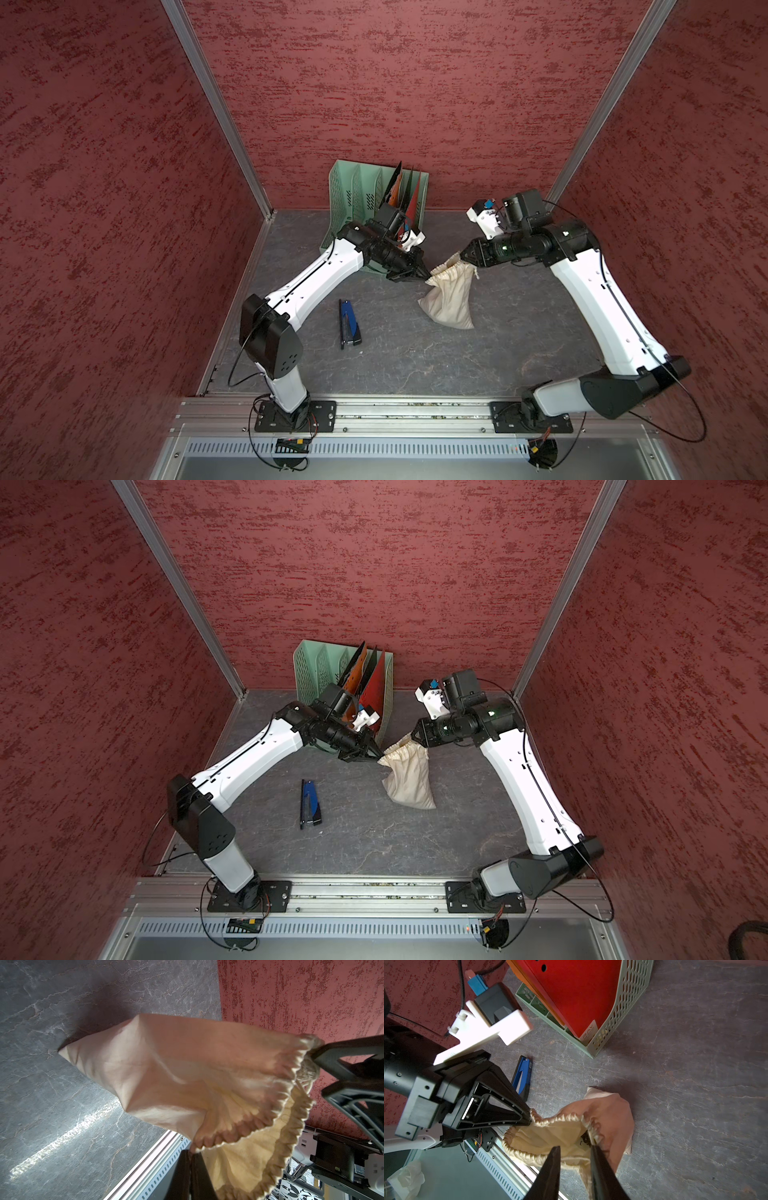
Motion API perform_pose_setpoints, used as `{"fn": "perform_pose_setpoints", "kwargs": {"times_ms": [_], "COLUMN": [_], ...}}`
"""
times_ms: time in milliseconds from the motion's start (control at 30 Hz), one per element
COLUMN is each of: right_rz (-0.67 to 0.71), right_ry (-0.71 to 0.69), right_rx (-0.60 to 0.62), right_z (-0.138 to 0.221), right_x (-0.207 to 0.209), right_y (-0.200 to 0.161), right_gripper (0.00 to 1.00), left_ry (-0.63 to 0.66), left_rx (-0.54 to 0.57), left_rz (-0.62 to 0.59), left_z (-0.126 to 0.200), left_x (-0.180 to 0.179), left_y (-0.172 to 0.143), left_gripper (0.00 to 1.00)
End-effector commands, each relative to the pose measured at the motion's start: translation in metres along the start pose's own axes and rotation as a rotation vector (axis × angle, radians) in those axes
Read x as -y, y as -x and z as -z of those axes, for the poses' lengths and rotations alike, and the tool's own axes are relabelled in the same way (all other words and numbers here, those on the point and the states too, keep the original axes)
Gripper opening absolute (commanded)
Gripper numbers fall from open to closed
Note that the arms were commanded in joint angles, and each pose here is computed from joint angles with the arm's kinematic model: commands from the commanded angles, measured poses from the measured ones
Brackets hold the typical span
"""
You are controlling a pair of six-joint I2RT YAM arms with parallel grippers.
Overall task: Close the soil bag
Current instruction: Adjust the soil bag at the center of the board.
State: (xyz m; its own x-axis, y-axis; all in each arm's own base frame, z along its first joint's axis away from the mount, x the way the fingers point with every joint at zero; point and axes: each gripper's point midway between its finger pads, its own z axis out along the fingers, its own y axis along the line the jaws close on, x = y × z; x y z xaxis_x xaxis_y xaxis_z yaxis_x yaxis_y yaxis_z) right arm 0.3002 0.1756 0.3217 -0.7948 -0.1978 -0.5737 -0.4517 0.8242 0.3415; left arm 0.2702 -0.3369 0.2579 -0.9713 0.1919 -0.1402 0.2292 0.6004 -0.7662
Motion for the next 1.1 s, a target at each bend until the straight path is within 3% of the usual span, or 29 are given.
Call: {"fn": "perform_pose_setpoints", "kwargs": {"times_ms": [0, 400, 1067], "right_rz": [0.032, 0.051, 0.029], "right_ry": [-0.03, -0.053, -0.033], "right_rx": [0.056, 0.047, -0.037], "right_z": [0.014, 0.014, 0.004], "right_x": [0.001, 0.005, 0.008], "right_y": [0.012, 0.012, -0.016], "right_gripper": [0.29, 0.29, 0.24], "left_ry": [-0.015, -0.012, -0.007], "left_rx": [0.014, 0.014, 0.029], "left_rz": [-0.024, -0.023, -0.015], "left_z": [0.01, 0.01, 0.018], "left_x": [0.006, 0.005, 0.001], "left_y": [-0.004, -0.005, -0.003], "left_gripper": [0.0, 0.0, 0.0]}}
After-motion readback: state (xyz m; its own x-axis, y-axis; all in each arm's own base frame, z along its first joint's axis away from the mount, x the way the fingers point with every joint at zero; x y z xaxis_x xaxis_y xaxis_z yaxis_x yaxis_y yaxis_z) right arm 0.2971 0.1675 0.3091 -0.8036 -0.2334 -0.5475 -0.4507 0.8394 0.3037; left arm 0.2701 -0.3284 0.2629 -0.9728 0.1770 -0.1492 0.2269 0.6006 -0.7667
